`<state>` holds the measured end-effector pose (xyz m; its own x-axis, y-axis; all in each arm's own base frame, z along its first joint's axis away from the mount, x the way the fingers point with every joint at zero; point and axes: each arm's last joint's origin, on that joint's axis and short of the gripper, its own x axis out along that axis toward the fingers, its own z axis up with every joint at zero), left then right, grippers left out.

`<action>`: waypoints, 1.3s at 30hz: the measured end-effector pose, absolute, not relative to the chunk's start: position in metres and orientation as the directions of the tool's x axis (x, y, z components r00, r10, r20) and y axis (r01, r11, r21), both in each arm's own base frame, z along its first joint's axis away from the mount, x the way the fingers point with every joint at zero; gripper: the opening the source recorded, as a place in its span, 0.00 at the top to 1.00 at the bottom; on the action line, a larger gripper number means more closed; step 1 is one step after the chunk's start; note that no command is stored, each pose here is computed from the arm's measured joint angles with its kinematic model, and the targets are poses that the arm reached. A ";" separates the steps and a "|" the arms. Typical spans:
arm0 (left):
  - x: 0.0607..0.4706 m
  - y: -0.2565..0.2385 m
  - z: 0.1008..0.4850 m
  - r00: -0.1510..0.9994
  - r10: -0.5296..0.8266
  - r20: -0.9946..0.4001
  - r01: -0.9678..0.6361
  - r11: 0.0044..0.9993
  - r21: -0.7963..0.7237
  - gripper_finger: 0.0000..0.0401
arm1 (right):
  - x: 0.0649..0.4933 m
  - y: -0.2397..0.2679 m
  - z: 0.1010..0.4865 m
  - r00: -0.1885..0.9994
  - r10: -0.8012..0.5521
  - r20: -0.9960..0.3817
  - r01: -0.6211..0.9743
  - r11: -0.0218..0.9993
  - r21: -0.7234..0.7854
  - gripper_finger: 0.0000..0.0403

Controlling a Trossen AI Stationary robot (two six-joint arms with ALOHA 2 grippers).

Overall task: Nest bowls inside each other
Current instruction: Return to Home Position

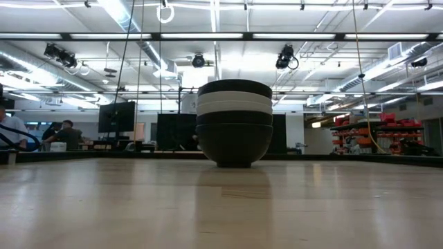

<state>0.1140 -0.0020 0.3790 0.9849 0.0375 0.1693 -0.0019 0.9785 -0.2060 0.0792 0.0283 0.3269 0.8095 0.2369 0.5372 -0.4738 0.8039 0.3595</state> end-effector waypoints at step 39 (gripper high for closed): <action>0.039 0.001 0.372 0.977 0.049 0.209 0.001 0.972 -0.233 0.92 | 0.042 0.014 0.326 0.765 0.219 0.606 -0.506 0.786 0.354 0.96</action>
